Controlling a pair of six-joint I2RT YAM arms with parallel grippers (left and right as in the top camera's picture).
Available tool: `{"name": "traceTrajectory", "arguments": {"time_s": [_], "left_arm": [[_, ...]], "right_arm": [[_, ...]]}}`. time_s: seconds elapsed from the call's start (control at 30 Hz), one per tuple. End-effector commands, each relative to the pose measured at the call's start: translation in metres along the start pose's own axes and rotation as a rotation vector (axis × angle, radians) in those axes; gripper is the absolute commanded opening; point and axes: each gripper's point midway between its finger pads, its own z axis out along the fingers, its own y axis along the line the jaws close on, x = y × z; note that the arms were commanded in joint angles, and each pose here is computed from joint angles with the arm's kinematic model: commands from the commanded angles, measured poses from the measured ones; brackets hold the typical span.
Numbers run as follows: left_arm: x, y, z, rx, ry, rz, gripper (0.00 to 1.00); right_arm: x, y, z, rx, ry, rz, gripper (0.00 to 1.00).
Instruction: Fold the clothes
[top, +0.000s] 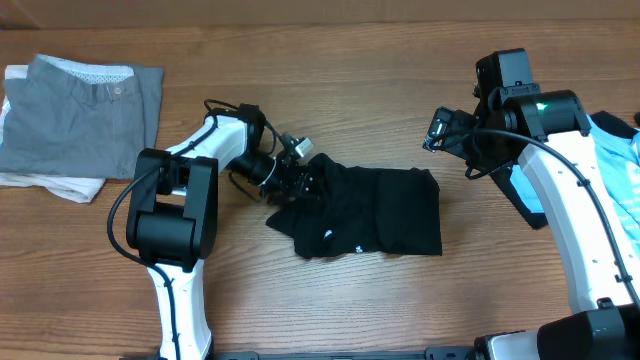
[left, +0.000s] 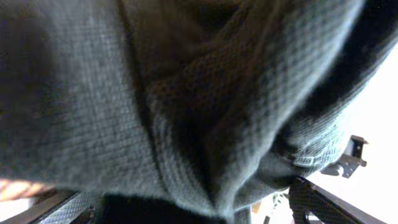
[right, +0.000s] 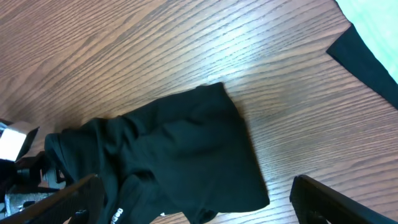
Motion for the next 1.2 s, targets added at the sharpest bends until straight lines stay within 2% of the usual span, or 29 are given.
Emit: {"name": "traceTrajectory", "arguments": {"time_s": [0.0, 0.33, 0.57, 0.87, 1.07, 1.17], "left_arm": [[0.05, 0.071, 0.022, -0.187, 0.202, -0.056, 0.94], [0.05, 0.06, 0.024, -0.126, 0.196, -0.04, 0.91], [0.027, 0.071, 0.026, -0.173, 0.099, -0.183, 0.89], [0.024, 0.068, 0.034, -0.183, 0.097, -0.182, 0.88], [0.022, 0.071, 0.045, -0.255, 0.11, -0.177, 0.8], [0.021, 0.071, 0.05, -0.28, 0.112, -0.18, 0.79]], "right_arm": [[-0.008, 0.004, -0.017, -0.026, -0.053, -0.008, 1.0], [-0.009, 0.005, -0.017, -0.03, -0.059, -0.009, 1.0], [-0.009, 0.005, -0.017, -0.03, -0.059, -0.009, 1.0], [-0.01, 0.005, -0.017, -0.032, -0.063, -0.009, 1.0], [-0.011, 0.006, -0.017, -0.035, -0.068, -0.01, 1.0], [-0.011, 0.006, -0.017, -0.035, -0.068, -0.01, 1.0]]}}
